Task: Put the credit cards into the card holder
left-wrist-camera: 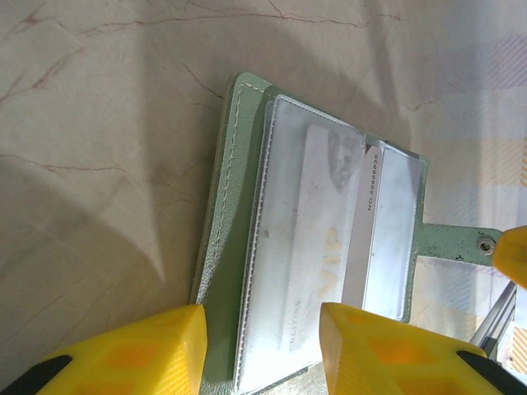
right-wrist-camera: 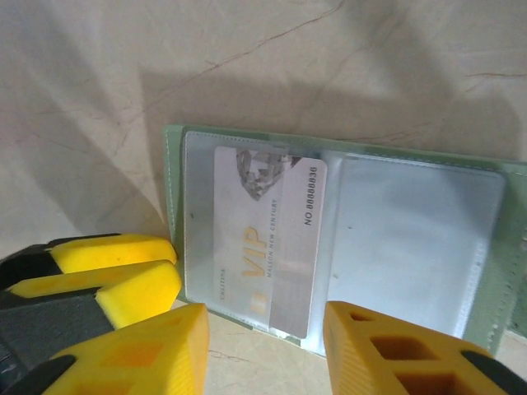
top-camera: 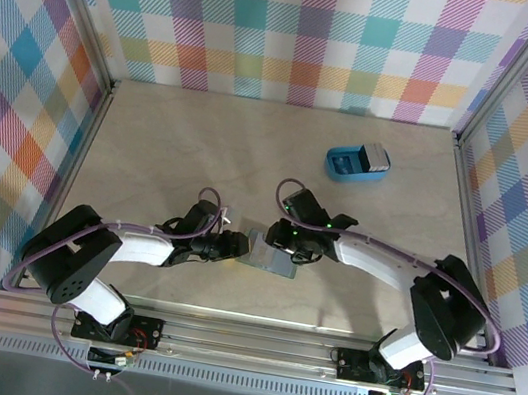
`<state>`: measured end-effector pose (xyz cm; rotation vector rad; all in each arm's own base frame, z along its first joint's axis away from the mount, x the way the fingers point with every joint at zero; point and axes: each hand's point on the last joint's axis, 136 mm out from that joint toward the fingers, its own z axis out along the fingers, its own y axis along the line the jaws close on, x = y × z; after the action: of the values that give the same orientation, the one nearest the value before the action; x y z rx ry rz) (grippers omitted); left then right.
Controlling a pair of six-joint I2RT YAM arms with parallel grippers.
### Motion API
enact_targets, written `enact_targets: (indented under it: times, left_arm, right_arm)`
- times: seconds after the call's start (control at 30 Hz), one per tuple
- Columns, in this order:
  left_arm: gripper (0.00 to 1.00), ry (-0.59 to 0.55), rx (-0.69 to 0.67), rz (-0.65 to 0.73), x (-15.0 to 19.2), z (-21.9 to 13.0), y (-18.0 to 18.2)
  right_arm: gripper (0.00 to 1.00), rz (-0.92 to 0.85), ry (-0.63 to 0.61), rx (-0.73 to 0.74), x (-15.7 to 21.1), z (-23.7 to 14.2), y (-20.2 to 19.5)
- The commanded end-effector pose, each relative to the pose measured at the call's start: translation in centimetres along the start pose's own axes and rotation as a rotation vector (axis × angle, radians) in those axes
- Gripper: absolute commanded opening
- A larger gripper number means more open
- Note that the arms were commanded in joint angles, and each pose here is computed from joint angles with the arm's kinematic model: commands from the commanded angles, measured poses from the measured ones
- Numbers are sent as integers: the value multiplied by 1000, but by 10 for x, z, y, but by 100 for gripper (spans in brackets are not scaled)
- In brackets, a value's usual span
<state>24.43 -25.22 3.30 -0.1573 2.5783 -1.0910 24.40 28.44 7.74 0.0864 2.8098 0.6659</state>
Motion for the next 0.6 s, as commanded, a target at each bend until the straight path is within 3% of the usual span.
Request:
enact_targets:
  times: [0.0, 0.23, 0.57]
  left_arm:
    - [41, 34, -23, -8, 16, 4, 10]
    - [40, 34, -26, -7, 18, 2, 12]
    - [40, 35, -24, -5, 19, 3, 13]
  right_arm:
    - [38, -20, 55, 69, 7, 7, -6]
    - [31, -17, 123, 91, 10, 28, -3]
    - [35, -28, 153, 106, 11, 45, -4]
